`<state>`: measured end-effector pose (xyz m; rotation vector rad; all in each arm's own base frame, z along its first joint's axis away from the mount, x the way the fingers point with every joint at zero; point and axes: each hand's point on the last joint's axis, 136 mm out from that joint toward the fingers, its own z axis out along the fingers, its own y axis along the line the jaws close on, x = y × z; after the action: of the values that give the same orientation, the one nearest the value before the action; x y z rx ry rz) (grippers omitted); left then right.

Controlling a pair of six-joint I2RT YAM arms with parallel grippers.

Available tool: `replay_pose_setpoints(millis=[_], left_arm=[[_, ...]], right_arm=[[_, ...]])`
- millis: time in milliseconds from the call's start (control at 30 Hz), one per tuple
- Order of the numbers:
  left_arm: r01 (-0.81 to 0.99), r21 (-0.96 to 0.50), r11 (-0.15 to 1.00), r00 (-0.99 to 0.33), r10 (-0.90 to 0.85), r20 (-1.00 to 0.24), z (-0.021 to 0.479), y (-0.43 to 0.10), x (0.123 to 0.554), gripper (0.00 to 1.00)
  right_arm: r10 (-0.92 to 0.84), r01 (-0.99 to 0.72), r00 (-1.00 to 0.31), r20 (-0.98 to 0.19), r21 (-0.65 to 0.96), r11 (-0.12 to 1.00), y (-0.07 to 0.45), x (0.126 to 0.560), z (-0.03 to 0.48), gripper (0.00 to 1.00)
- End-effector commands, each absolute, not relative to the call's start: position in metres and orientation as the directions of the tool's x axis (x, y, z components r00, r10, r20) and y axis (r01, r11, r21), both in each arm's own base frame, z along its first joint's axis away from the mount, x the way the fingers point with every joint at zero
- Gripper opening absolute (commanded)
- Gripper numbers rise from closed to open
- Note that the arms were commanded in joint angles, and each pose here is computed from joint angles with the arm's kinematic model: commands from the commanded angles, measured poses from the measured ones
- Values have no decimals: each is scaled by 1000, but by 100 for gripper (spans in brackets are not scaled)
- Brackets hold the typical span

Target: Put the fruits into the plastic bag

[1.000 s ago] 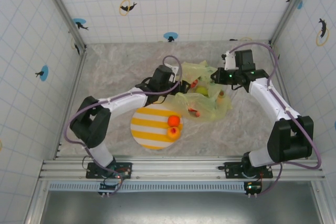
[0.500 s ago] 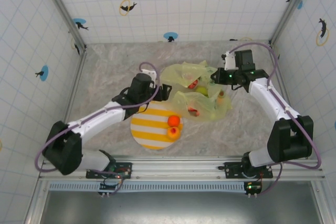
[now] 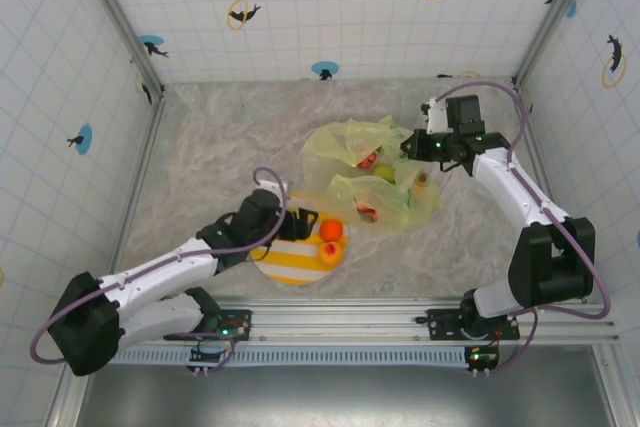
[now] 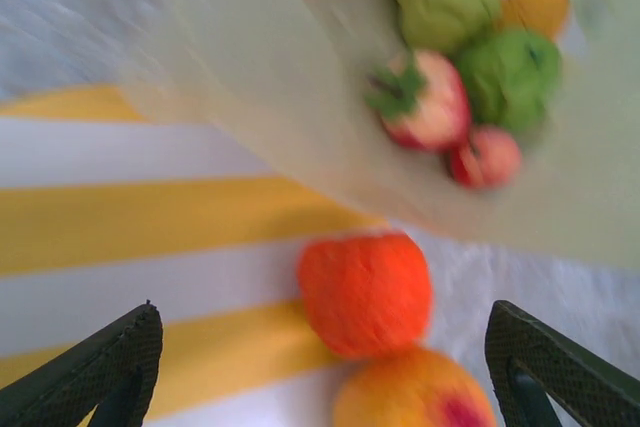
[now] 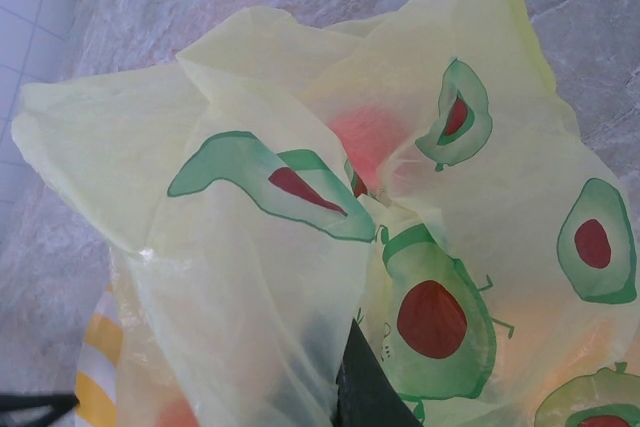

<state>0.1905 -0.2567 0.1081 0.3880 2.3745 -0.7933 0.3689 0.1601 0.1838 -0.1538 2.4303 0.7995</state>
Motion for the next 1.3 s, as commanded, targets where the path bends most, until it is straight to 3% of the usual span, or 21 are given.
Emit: replay_pose_setpoints(millis=[0,467,667,933,1267], left_arm=[[475,-437,764,-793,157,-589,93,-268,169,88],[490,-336,804,-818,291,-496,47,-280,147,89],[499,-334,800,-815,302,-494,43,-287,149,81],[488,-306,818,-822,312,-476,38,-280,148,61],[370,-149,917,-792,227,-567,59,-224,169,56]], right_arm=[[60,-283,-830,-555,510,812,162,370,177,6],[59,-284,-831,-553,513,810,162,368,176,6],[56,-285,-830,-554,509,812,161,368,176,6],[56,-278,-835,-547,509,815,159,367,172,6],[61,-279,-835,-547,517,810,161,368,170,6]])
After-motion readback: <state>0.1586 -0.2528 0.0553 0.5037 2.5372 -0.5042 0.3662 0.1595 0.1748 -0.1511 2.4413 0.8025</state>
